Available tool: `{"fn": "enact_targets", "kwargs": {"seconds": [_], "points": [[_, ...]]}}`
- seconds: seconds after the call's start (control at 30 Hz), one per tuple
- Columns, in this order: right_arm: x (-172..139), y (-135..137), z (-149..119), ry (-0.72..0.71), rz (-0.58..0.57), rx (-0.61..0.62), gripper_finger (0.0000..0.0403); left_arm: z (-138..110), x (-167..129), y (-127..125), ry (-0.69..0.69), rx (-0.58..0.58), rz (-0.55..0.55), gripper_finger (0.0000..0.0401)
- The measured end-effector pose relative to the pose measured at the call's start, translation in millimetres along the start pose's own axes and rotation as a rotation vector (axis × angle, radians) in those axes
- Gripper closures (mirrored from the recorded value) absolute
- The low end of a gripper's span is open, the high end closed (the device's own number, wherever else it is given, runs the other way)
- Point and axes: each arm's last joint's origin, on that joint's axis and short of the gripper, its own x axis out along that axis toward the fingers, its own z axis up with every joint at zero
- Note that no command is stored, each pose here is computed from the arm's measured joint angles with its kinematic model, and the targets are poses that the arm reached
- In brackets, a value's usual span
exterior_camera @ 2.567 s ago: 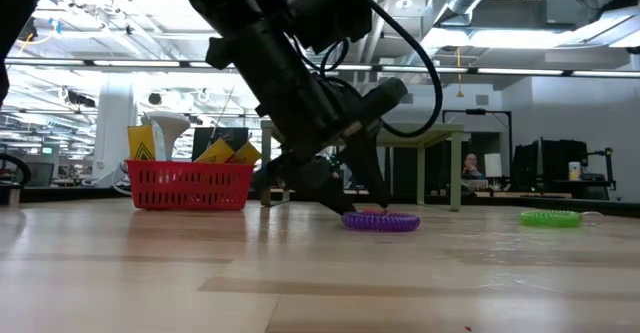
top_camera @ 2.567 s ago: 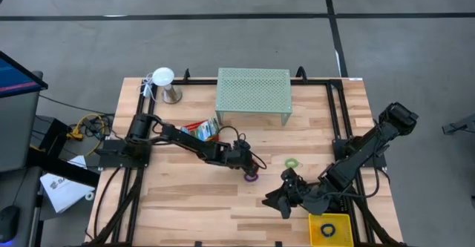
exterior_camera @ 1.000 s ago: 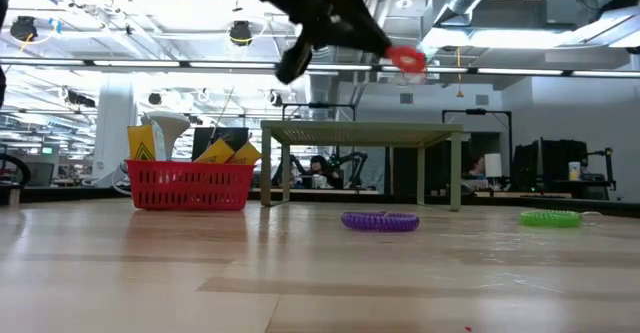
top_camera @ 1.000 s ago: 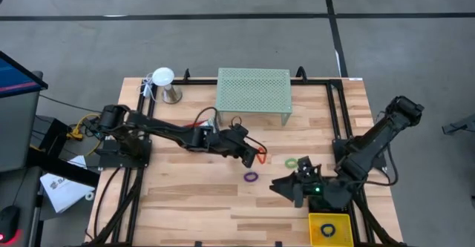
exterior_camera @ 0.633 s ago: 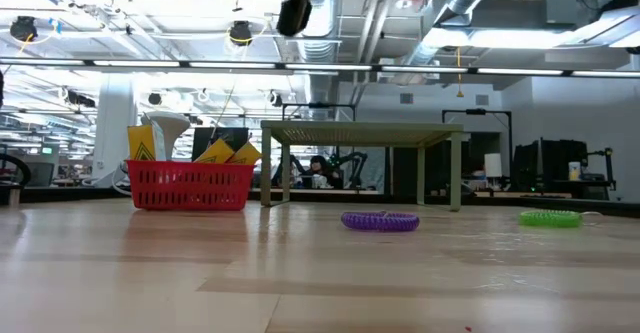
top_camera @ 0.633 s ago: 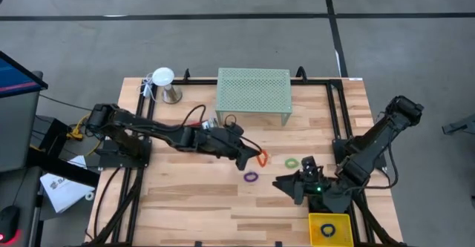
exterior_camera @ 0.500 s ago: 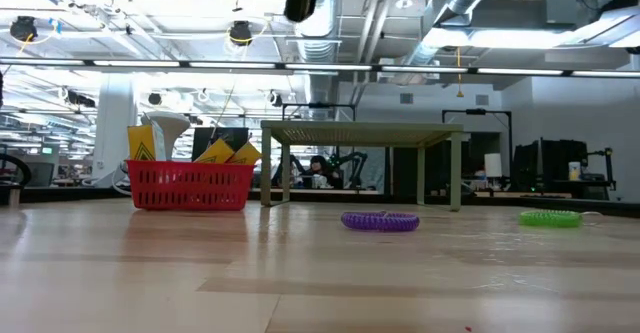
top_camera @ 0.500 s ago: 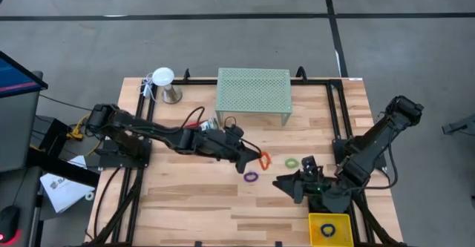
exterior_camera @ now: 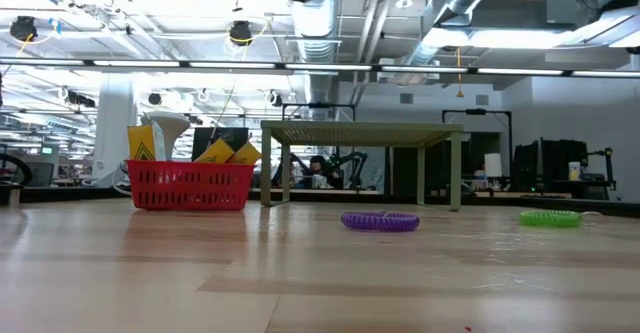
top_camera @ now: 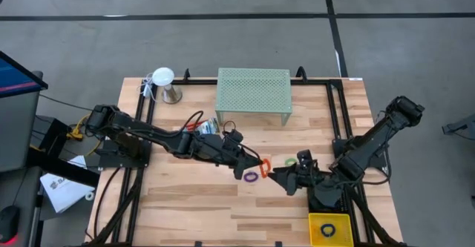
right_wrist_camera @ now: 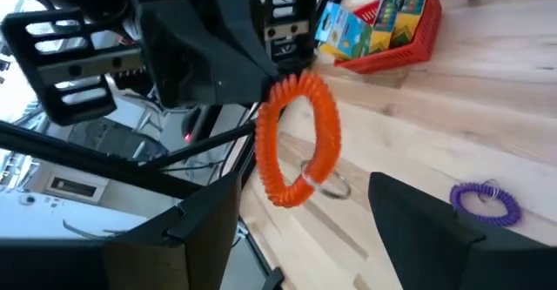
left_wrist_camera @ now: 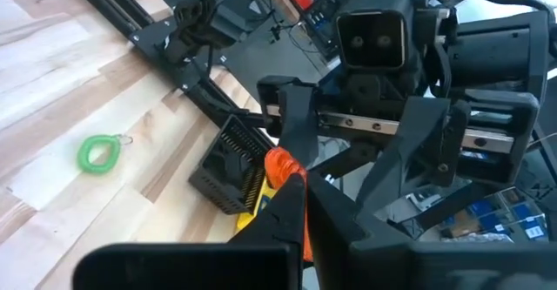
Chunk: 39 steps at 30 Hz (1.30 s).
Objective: Pick & Place Office Desk Supplies
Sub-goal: Put the orange spring keychain into the yellow bin
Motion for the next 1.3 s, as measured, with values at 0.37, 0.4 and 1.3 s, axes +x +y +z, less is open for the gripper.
{"fn": "enact_targets", "kwargs": {"seconds": [0.37,0.4,1.3], "points": [[9,-1,7,0.003,-0.018,-0.033,0.0153,-1,-1,-7,-0.027,-0.011,-0.047,0.04],[10,-2,8,0.003,-0.019,-0.037,0.0153,-1,-1,-8,-0.029,-0.011,-0.051,0.04],[35,6,11,0.051,0.061,-0.124,0.0355,0,-1,-8,-0.053,-0.017,-0.042,0.0401]]}}
